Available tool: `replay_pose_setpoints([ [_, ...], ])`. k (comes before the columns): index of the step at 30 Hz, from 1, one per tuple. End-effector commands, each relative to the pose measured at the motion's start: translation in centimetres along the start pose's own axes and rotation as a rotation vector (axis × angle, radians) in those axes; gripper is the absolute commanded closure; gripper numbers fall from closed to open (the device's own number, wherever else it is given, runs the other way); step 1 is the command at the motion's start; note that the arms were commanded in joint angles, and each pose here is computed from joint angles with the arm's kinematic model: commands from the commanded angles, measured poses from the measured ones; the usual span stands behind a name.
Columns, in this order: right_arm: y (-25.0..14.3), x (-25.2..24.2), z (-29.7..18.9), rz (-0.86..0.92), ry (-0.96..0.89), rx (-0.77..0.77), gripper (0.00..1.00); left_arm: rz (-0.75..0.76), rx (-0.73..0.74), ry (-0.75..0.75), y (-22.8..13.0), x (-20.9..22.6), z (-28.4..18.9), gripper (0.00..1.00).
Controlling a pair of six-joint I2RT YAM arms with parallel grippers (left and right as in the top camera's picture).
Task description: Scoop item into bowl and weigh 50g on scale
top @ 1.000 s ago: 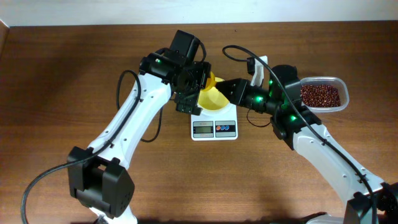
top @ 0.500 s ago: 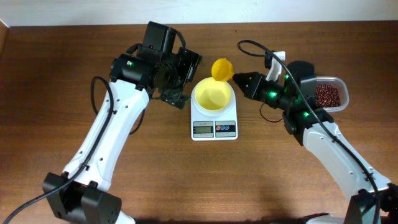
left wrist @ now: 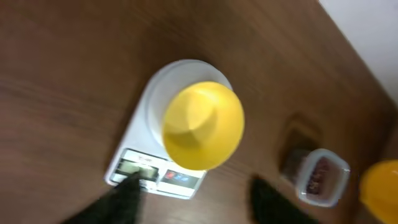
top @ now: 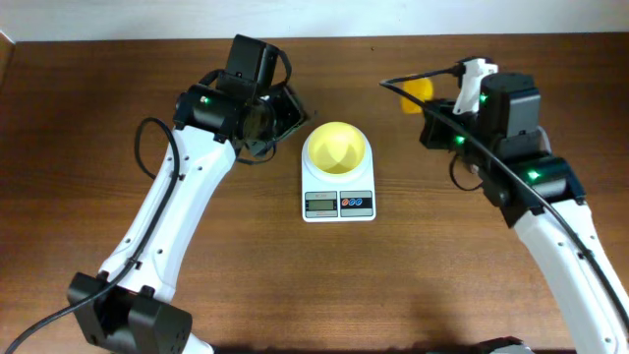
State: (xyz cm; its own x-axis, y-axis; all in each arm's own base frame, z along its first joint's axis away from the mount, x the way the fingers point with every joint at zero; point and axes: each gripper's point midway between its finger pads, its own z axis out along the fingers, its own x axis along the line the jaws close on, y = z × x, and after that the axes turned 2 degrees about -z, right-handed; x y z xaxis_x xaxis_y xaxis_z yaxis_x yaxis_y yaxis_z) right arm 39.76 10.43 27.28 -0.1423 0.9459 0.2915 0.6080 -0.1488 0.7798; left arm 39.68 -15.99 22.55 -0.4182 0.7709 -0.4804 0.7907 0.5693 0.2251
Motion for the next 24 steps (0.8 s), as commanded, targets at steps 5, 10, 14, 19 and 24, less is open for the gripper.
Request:
replay_pose_setpoints([
  [5, 3.8, -1.4, -4.6, -0.054, -0.134, -0.15, 0.96, 0.053, -0.039, 0.018, 0.5, 0.2, -1.1, 1.0],
  [10, 3.5, -1.4, -5.3, -0.053, -0.135, -0.144, 0.96, 0.083, 0.024, 0.064, -2.0, 0.6, -1.0, 1.0],
  [14, 3.4, -1.5, -5.3, -0.053, -0.136, -0.138, 0.96, 0.106, 0.055, 0.093, -5.9, -0.7, -0.7, 1.0],
  [19, 2.7, -1.7, -5.2, -0.051, -0.143, -0.11, 0.96, 0.035, 0.008, 0.194, -10.8, -0.4, 0.4, 1.0],
  [24, 1.9, -1.8, -5.2, -0.04, -0.147, -0.079, 0.96, 0.046, -0.013, 0.231, -14.2, -0.1, 1.1, 1.0],
])
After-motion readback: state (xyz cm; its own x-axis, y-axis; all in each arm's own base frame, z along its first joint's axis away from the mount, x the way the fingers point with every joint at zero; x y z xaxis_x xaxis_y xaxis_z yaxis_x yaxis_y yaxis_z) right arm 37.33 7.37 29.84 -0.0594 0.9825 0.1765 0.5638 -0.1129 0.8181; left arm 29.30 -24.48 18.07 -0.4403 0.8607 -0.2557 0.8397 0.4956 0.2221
